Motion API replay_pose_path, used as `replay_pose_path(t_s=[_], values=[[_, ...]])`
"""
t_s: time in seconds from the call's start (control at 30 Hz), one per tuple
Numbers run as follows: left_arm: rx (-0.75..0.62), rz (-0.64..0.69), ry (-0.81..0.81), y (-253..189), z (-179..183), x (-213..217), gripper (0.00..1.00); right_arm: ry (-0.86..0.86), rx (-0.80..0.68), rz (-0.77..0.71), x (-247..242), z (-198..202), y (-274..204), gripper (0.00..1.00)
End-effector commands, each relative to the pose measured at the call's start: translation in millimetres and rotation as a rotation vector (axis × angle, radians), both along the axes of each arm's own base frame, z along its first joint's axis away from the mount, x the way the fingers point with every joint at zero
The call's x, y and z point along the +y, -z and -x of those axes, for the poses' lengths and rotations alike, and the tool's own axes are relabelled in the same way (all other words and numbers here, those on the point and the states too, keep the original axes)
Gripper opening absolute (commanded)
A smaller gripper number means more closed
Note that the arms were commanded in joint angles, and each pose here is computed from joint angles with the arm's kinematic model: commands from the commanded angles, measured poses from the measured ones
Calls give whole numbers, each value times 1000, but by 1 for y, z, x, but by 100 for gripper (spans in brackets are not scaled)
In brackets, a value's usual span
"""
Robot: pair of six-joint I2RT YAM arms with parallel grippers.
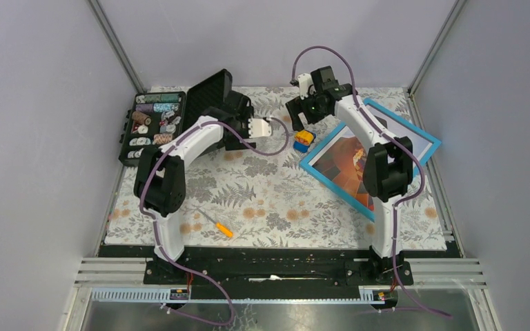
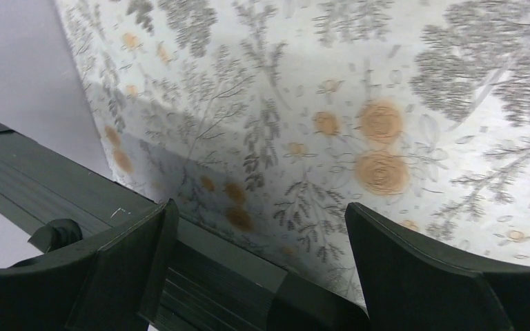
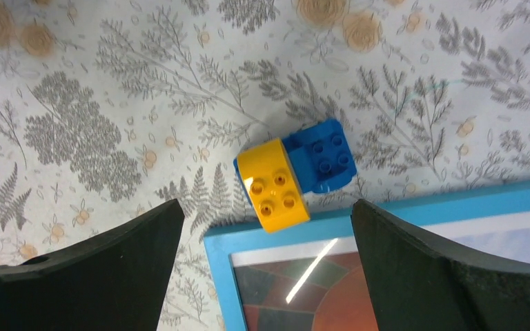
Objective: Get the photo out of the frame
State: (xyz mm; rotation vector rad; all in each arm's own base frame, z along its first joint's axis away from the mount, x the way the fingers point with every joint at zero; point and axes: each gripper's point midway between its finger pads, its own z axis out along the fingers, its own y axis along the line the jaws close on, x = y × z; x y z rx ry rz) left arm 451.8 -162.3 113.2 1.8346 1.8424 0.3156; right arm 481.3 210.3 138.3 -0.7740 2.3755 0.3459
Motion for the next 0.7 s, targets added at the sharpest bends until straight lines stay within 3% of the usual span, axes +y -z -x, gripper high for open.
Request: replay_pose_path(t_s=[0.0, 0.47, 0.67], values=[[29, -30, -156, 7, -22, 53, 97, 24, -57, -52, -18, 14, -49, 100], [117, 433, -173, -81, 20, -18, 99, 111, -2, -89, -121, 86, -65, 100], [152, 509, -150, -93, 42, -63, 99, 309, 74, -48, -203, 126, -36, 100]])
